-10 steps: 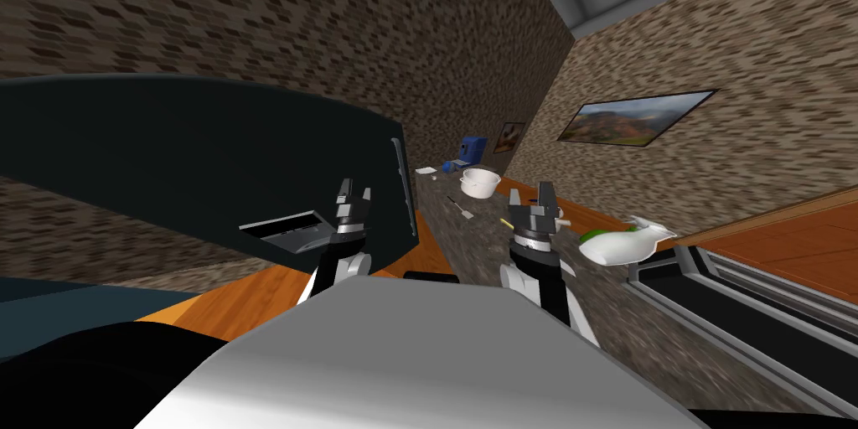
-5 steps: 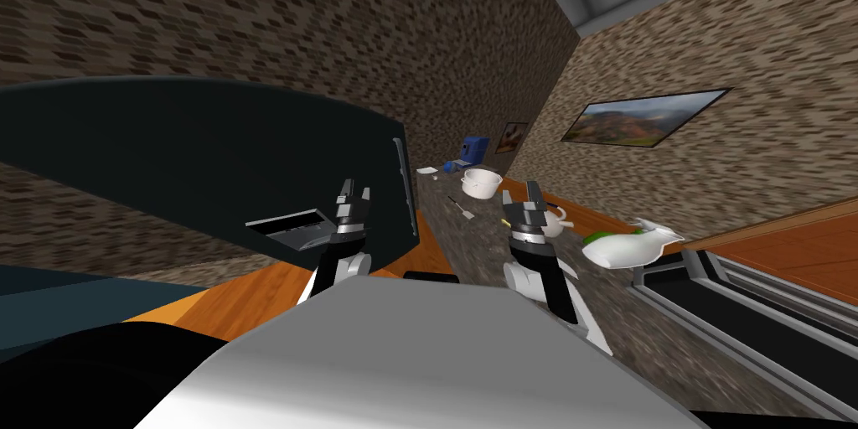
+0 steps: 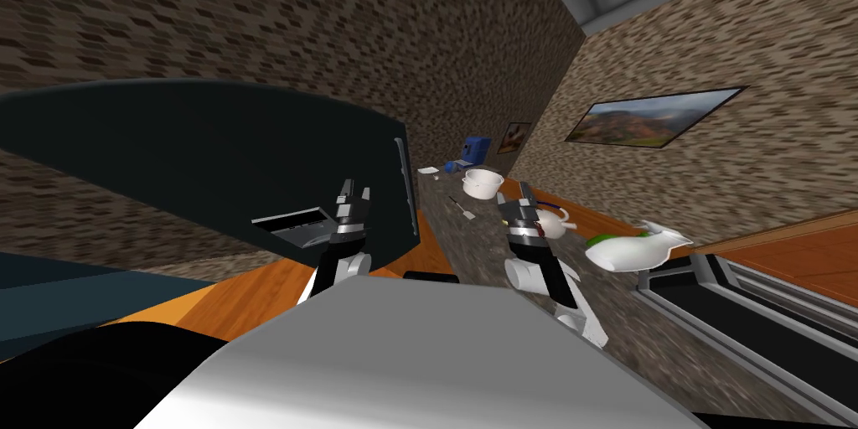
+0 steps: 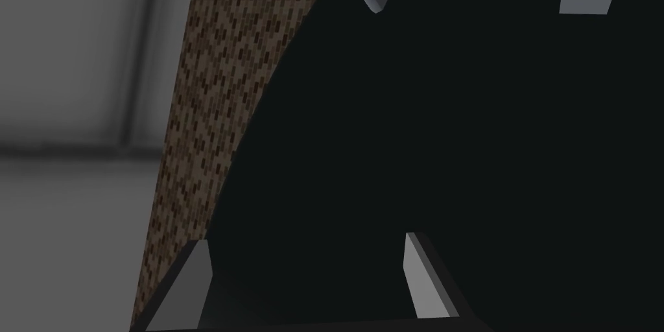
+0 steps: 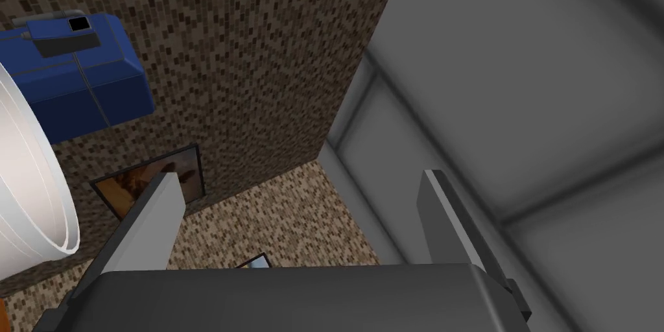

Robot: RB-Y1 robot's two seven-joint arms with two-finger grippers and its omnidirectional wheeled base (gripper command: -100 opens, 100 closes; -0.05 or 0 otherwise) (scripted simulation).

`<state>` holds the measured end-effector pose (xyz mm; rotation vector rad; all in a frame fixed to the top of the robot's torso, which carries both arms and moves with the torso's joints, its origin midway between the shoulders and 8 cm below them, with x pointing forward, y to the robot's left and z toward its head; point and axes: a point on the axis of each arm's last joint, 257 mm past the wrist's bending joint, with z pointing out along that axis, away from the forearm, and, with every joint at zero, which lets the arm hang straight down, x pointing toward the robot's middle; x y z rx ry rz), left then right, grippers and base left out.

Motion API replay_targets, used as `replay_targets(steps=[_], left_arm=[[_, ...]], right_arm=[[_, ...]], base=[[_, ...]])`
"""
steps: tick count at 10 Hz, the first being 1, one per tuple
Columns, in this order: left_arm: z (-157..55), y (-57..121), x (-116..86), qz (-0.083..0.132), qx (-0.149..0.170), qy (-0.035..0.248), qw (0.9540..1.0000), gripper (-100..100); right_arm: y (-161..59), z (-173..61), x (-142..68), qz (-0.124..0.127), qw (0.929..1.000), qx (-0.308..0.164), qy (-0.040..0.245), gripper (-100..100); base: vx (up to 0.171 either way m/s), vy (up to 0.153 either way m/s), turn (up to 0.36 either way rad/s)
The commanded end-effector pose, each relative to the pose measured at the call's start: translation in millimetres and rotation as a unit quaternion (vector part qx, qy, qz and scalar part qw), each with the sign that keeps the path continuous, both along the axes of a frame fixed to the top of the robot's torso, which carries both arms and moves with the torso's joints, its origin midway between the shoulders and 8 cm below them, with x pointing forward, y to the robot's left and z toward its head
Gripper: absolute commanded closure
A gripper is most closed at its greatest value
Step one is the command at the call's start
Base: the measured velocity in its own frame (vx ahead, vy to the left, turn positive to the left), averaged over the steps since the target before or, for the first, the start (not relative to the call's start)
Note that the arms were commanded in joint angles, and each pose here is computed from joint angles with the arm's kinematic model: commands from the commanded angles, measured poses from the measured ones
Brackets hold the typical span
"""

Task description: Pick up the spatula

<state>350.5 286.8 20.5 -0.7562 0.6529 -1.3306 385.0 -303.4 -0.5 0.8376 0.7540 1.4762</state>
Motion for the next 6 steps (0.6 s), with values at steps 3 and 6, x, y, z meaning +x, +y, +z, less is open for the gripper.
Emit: replay_targets(steps=[3,6], left_arm=[[0.0,0.0,0.0,0.0,0.0,0.0,1.0,0],[0.0,0.0,0.0,0.0,0.0,0.0,1.0,0]], right_arm=[[-8.2,-21.8,20.8,0.025,0.9972,0.052,0.047,-100],[-12.3,-37.3,32.7,0.035,0.9931,0.079,0.08,-100]], base=[[-0.003,-0.004,0.032],[-0.001,-0.005,0.025]])
